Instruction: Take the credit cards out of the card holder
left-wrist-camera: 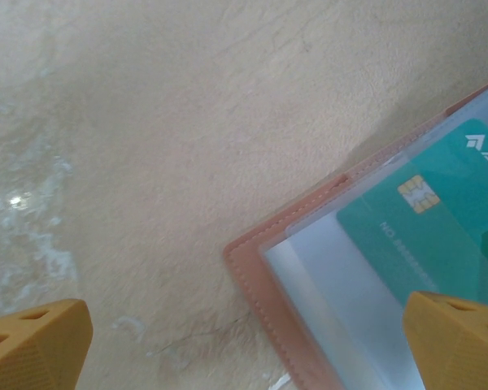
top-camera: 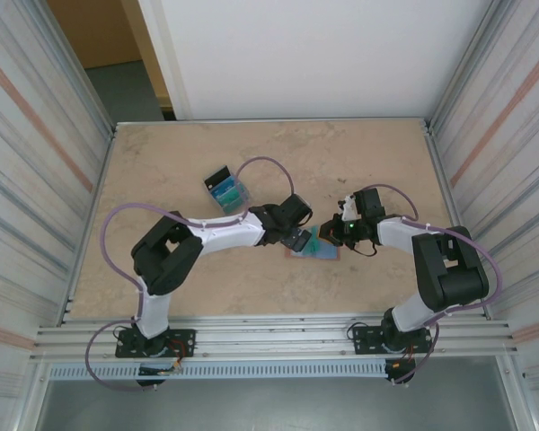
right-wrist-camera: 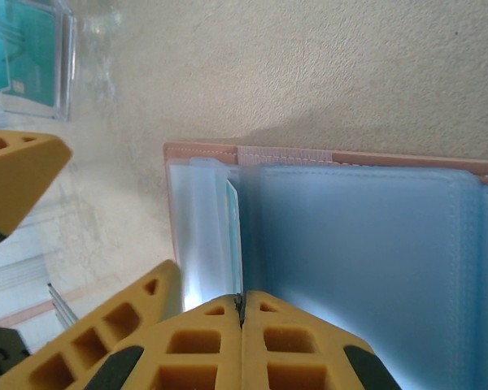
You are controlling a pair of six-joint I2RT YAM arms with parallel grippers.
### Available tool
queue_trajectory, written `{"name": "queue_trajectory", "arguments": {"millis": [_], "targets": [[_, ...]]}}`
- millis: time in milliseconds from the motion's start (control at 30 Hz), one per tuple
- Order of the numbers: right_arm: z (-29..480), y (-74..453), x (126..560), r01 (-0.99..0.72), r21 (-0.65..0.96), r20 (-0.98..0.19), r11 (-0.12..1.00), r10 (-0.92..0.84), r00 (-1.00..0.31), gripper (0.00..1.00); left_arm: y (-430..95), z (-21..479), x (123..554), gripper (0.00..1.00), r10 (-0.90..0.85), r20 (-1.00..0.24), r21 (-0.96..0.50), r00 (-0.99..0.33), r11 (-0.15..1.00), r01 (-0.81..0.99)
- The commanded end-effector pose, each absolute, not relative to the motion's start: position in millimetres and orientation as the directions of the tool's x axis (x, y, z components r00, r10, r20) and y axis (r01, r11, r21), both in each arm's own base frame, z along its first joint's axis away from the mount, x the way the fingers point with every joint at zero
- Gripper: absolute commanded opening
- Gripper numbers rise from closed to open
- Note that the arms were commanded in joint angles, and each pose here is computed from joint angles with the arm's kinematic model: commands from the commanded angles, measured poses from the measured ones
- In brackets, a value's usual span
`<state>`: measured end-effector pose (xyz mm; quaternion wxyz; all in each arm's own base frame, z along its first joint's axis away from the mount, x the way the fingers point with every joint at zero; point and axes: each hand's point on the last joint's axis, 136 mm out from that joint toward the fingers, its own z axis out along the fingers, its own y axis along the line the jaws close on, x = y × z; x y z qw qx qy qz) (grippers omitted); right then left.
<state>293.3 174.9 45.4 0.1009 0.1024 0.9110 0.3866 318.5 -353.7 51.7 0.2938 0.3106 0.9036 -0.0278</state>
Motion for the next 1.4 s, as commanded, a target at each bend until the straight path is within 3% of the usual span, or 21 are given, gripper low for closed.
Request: {"name": "queue_trajectory", "arguments": {"millis": [0, 333, 667, 867, 1000, 1367], "targets": [[58, 176, 298, 0.079, 0.735, -0.131, 0.674, 0.255, -0.958, 0.07, -360, 42, 321, 0.99, 0.564, -0.528, 0.123, -0.635, 0.791, 0.600], [60, 179, 298, 0.083, 0.755, -0.120, 0.651, 0.262, -0.958, 0.19, -350, 21, 314, 0.99, 0.589, -0.466, 0.141, -0.661, 0.786, 0.601], [53, 192, 296, 0.086, 0.801, -0.089, 0.593, 0.259, -0.962, 0.21, -344, 17, 310, 0.99, 0.590, -0.451, 0.144, -0.670, 0.789, 0.598], [47, 198, 296, 0.085, 0.790, -0.085, 0.607, 0.246, -0.966, 0.20, -344, 19, 310, 0.99, 0.587, -0.455, 0.142, -0.669, 0.790, 0.596], [43, 196, 296, 0.091, 0.778, -0.089, 0.622, 0.252, -0.964, 0.14, -341, 21, 310, 0.99, 0.584, -0.458, 0.149, -0.670, 0.794, 0.590], [54, 172, 296, 0.076, 0.687, -0.168, 0.723, 0.260, -0.951, 0.08, -329, 23, 311, 0.99, 0.574, -0.453, 0.171, -0.682, 0.807, 0.566]]}}
